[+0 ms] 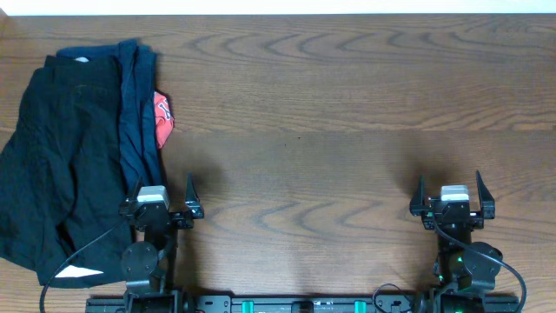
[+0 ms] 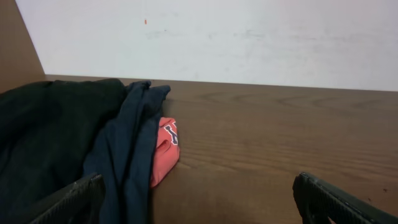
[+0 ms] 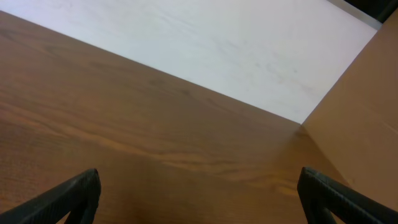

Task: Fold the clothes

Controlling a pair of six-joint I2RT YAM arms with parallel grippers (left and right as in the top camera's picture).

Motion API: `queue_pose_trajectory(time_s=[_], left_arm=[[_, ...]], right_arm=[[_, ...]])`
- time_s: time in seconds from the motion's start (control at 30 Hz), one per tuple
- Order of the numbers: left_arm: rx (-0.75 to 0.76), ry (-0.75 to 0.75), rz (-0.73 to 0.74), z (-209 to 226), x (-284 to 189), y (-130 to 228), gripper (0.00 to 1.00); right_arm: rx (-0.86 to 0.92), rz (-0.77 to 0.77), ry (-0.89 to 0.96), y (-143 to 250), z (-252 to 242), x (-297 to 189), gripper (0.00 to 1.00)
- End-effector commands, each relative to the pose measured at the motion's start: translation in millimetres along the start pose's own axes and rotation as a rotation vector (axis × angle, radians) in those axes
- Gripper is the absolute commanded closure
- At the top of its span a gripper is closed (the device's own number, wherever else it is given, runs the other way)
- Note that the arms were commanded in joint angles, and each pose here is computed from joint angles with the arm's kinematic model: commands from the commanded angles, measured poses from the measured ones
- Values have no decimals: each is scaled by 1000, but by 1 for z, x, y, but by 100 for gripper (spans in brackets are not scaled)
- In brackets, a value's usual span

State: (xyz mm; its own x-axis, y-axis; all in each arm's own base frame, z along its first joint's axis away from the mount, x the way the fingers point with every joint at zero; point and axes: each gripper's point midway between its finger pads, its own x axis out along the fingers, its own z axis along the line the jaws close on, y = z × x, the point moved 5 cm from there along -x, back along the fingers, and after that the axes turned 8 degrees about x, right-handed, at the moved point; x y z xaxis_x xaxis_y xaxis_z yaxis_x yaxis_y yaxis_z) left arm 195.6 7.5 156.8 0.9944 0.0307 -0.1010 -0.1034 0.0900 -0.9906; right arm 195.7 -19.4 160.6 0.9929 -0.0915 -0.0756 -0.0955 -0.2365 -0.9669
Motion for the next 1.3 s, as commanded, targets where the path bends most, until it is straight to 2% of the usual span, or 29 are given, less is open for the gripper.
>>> queue_pose_trajectory(time_s=[0.0,1.13,1.27], left_arm=[[-1,37,50,-5,0,12,2],[-1,37,47,-5,0,11,2],[-2,38,50,-5,0,12,2]], right_arm=[[-14,9,3,2,0,0,1],[-10,5,-7,1,2,0,1],[56,-48,-154,-7,19,-1,1]])
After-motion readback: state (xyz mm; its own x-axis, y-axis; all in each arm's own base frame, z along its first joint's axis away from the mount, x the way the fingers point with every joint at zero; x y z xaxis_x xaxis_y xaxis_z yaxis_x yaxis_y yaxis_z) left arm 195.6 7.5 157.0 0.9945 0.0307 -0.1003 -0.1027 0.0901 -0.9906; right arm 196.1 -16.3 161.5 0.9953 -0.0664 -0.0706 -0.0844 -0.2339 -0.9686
